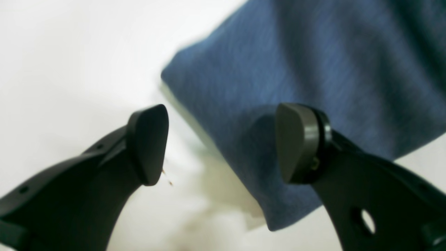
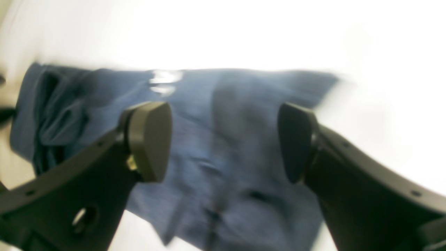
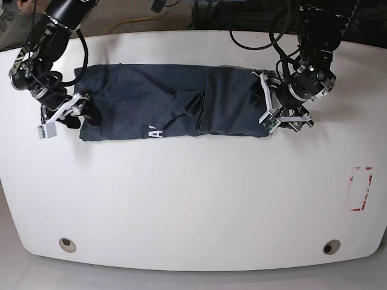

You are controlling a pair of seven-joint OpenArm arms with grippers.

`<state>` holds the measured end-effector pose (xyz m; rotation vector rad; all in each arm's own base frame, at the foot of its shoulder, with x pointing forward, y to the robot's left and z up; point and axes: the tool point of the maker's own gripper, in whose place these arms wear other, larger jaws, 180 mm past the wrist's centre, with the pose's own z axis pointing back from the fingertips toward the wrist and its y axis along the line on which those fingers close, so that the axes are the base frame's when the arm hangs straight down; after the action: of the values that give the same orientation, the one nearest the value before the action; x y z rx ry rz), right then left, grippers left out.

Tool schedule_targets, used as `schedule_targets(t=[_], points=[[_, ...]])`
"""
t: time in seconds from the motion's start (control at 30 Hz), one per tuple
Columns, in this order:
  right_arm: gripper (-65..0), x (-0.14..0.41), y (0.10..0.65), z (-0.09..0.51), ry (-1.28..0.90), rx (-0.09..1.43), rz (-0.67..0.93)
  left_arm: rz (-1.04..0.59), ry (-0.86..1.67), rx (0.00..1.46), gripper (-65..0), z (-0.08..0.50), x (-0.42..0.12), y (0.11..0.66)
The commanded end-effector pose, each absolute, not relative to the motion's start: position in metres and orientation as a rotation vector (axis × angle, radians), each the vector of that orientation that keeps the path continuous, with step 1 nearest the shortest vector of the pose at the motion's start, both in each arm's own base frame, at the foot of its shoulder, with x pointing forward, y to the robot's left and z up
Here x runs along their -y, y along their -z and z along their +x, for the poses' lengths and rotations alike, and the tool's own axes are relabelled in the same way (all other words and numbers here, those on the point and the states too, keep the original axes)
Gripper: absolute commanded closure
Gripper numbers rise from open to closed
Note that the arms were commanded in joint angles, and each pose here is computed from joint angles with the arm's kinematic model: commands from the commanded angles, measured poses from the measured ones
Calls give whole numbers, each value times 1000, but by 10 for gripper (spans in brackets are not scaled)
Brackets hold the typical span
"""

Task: Fold the T-shirt properly
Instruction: 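Grasp the strip end with the left gripper and fold it toward the right gripper, then grasp the strip ends with both grippers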

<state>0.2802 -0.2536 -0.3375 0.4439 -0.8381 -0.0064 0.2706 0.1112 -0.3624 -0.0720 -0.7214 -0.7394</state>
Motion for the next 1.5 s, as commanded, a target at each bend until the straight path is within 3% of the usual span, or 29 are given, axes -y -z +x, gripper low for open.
schedule_targets(t=[0.0,0.13,0.23,0.53,0.9,1.23,1.47], points=[[-452,270,342,281,58,834,453,-92,720,735,-411,274,-111,364],[-452,292,365,273,140,766,475,-121,648,665,-303,269,-118,390],[-452,293,379,271,183,735,509,-143,610,627,-261,264,-118,405],[-452,275,398,269,242,719,577,-173,593,620,-258,261,-109,410],[-445,232,389,287,95,721,611,-195,580,662,-258,276,-95,400],[-452,309,366,279,194,799,477,-170,585,658,-258,280,-104,400],[-452,320,364,276,184,788,446,-140,591,651,-258,280,-118,399]])
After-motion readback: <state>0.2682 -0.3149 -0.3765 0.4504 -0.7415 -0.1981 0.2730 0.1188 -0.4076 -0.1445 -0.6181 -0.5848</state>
